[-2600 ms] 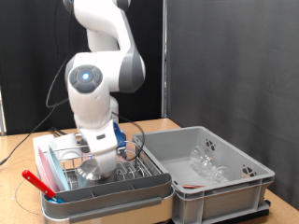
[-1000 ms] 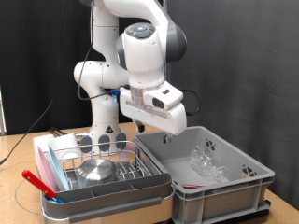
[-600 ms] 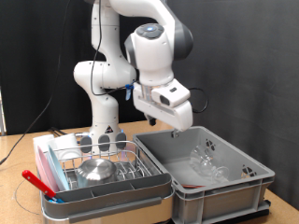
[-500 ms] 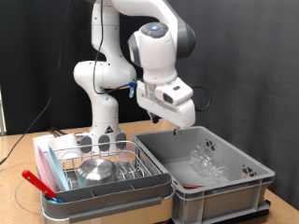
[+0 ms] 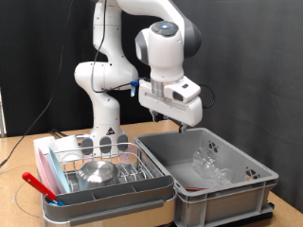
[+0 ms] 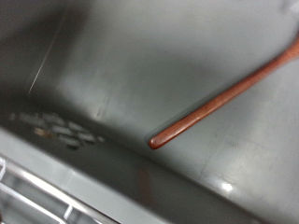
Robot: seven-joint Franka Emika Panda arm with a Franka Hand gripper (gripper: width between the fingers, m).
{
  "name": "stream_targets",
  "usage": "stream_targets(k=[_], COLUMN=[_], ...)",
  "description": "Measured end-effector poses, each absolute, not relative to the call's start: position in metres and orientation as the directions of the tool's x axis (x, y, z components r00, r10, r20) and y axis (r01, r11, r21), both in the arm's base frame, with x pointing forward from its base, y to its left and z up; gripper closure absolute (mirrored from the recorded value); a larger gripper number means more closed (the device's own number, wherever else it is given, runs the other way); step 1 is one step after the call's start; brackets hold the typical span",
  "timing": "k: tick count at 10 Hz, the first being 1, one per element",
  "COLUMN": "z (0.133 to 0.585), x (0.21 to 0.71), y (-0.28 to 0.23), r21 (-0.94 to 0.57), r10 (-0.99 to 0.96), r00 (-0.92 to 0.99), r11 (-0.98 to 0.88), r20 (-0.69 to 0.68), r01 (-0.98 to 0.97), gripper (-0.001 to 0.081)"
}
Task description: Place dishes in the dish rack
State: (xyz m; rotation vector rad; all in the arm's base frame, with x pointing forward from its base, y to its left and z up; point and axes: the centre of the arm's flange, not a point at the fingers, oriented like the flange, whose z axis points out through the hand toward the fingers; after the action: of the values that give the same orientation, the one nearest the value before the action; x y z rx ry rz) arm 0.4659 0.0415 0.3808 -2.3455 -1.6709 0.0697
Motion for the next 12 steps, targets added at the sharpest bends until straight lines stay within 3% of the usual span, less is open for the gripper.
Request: stream_targets(k=[5, 7, 12], z=[0.386, 0.384, 0.363], x=[0.468, 0.467, 0.455], y=[0.093, 0.092, 0.120], r21=[-0.143, -0.146, -0.174], r10=[0.973, 0.959, 0.662], r00=[-0.227, -0.274, -0.749], r11=[0.229, 0.281, 0.734], r20=[0.037, 0.067, -0.034], r01=[0.963, 0.949, 0.656], gripper=[0.0001, 0.0001, 0.0001])
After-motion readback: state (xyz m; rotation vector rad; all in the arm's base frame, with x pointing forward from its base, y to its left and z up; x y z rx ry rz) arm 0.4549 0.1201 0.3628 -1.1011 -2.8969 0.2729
